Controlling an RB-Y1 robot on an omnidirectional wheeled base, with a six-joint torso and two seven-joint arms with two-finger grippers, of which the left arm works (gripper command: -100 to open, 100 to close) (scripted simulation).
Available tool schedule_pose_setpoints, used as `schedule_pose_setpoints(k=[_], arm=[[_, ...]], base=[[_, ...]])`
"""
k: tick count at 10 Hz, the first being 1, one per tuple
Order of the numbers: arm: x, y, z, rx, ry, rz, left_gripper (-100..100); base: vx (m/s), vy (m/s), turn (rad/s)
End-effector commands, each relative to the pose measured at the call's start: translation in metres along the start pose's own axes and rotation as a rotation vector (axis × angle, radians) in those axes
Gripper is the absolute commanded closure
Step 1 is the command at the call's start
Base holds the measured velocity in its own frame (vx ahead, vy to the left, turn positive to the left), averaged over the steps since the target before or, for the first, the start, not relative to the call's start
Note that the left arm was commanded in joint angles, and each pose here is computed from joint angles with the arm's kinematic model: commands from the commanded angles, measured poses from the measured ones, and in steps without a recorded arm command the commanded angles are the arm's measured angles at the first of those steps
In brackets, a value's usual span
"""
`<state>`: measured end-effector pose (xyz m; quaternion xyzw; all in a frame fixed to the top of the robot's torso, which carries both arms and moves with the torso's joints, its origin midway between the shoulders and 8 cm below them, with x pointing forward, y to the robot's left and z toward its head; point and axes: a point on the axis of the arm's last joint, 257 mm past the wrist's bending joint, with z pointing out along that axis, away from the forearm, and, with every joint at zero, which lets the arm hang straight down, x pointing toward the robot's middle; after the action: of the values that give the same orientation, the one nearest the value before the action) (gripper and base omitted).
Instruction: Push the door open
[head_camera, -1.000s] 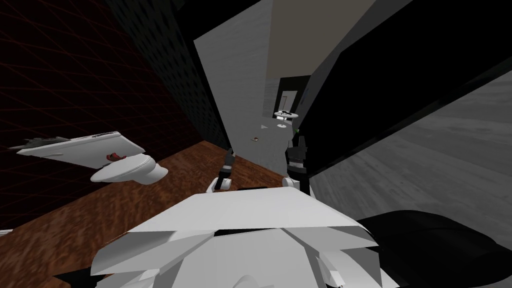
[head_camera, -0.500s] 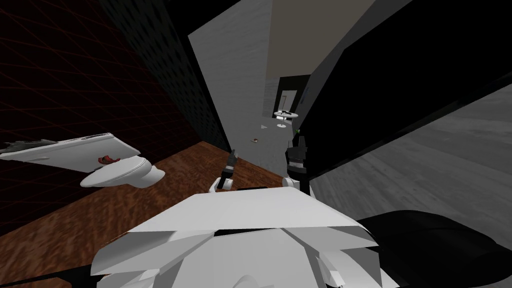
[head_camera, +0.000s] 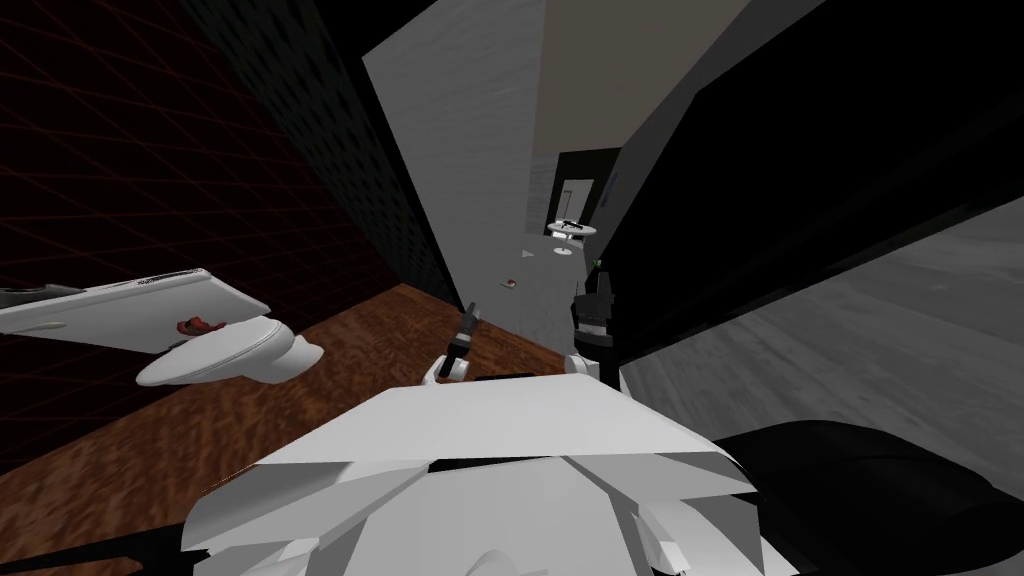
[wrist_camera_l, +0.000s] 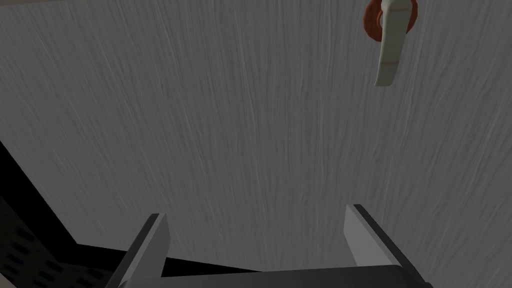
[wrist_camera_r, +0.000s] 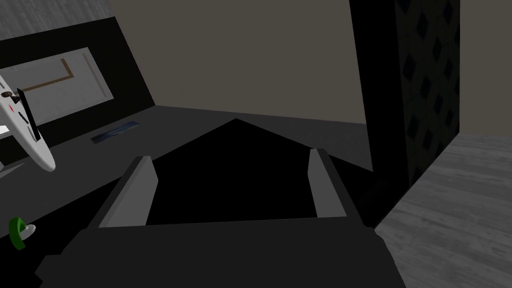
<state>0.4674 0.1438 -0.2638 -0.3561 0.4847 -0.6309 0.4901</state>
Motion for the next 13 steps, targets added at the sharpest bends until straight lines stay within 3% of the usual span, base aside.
schedule_pose_setpoints(k=[1,13], arm=[[0.005,0.011,-0.001,-0.022,0.013,-0.005,-100],[0.051,0.08,-0.0133,-0.17,0.109,-0.031,-100]], base=[[0.067,0.005,-0.019],[0.091,0.003,-0.017]])
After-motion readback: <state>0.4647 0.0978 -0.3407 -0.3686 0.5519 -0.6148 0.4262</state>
